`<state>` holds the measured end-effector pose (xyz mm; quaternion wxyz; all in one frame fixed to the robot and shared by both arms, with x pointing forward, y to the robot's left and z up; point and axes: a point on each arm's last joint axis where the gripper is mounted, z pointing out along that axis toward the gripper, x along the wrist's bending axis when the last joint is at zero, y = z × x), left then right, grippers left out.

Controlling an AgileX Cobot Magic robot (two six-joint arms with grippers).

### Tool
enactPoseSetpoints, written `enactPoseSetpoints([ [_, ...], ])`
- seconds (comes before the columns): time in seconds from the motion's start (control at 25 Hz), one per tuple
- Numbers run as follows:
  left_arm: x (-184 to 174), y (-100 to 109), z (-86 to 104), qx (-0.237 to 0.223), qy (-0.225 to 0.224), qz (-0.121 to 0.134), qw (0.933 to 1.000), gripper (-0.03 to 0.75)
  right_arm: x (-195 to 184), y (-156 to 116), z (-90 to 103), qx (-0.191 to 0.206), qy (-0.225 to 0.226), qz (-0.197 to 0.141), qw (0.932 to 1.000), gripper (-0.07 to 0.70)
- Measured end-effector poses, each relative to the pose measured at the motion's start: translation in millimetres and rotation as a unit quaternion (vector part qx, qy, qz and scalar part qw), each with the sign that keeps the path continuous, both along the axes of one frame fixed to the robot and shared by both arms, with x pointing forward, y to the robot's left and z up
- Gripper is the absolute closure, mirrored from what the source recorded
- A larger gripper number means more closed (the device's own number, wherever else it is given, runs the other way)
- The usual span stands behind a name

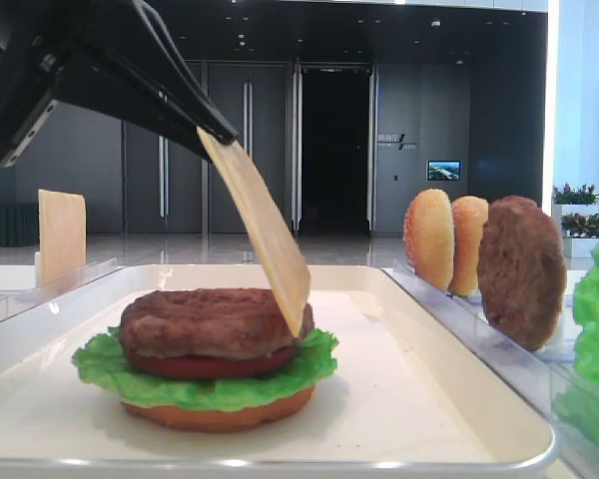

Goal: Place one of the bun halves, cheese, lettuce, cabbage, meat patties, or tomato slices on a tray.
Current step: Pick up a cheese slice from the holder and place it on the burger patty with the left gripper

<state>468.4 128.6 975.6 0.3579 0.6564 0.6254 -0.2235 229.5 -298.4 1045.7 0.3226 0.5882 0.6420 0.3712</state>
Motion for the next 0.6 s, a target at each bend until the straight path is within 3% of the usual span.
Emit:
enactPoseSetpoints([
  [0.6,0.2,1.0,-1.1,0.009,-0.003,-0.001,1.0000,0.701,0.0,0.0,0.0,0.000,0.000,0.000,1.0000,0.076],
])
